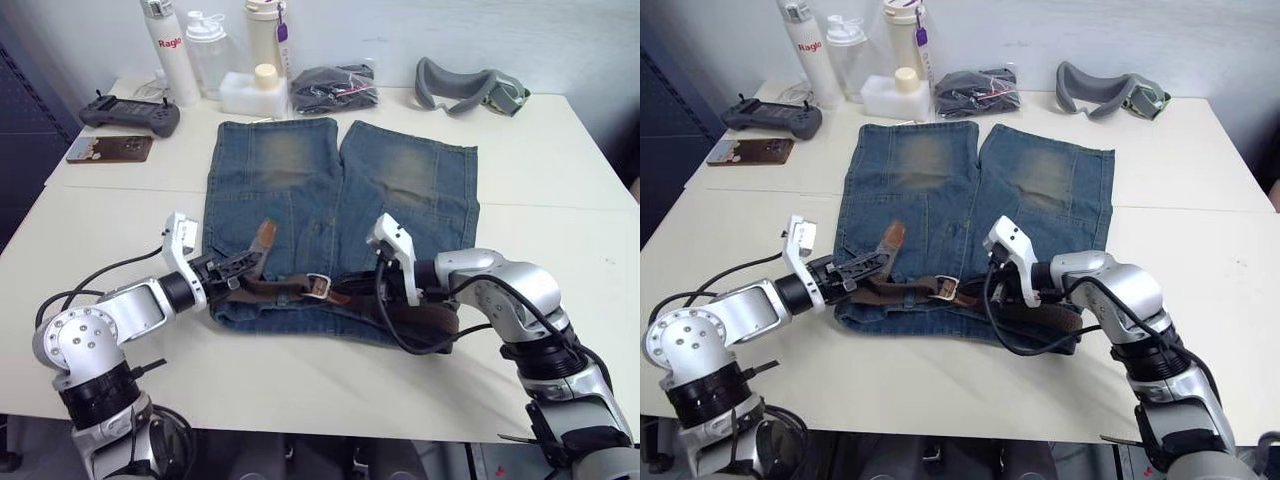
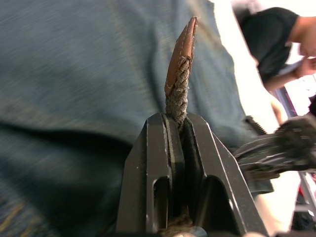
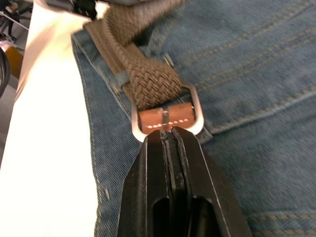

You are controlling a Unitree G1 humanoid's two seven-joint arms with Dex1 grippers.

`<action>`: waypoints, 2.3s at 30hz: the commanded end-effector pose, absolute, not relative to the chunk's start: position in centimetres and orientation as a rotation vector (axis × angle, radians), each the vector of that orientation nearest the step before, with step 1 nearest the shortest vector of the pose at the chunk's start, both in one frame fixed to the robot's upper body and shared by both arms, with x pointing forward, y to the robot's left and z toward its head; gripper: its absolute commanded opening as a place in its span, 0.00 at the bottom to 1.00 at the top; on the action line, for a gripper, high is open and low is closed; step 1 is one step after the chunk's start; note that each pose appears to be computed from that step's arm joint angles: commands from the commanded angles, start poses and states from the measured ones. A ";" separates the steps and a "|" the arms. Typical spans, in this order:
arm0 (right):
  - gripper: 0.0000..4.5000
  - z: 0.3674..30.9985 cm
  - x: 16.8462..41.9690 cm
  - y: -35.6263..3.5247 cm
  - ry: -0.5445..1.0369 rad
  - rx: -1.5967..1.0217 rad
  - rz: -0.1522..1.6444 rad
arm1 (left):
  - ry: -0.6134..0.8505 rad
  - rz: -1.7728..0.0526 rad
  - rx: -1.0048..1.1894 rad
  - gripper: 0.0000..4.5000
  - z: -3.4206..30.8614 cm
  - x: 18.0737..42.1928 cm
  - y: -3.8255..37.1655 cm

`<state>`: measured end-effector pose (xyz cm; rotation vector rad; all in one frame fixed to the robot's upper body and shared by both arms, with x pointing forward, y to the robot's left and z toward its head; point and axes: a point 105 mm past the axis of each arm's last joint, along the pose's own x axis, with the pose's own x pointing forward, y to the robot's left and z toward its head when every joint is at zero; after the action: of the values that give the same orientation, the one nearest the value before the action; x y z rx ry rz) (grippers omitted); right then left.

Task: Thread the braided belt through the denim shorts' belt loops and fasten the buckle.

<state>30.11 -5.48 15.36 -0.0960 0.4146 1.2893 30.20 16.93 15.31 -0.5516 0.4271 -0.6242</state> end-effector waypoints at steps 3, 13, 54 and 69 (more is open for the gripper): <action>0.02 16.2 30.2 -4.3 0.361 -0.091 1.318 | 0.483 -0.548 -0.505 0.00 12.2 29.3 17.7; 0.02 16.1 30.6 -3.0 0.353 -0.045 1.335 | 0.532 -0.474 -0.324 0.00 9.1 29.0 19.0; 0.02 15.0 31.8 -3.2 0.519 -0.017 1.385 | 0.493 -0.471 -0.272 0.00 8.0 29.0 18.5; 0.02 12.9 31.9 -2.1 0.521 -0.117 1.340 | 0.501 -0.480 -0.261 0.00 7.9 28.8 18.4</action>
<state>32.37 -2.43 13.17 -0.0843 0.5201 1.3266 29.42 17.76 10.30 -0.2700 0.4002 -0.5259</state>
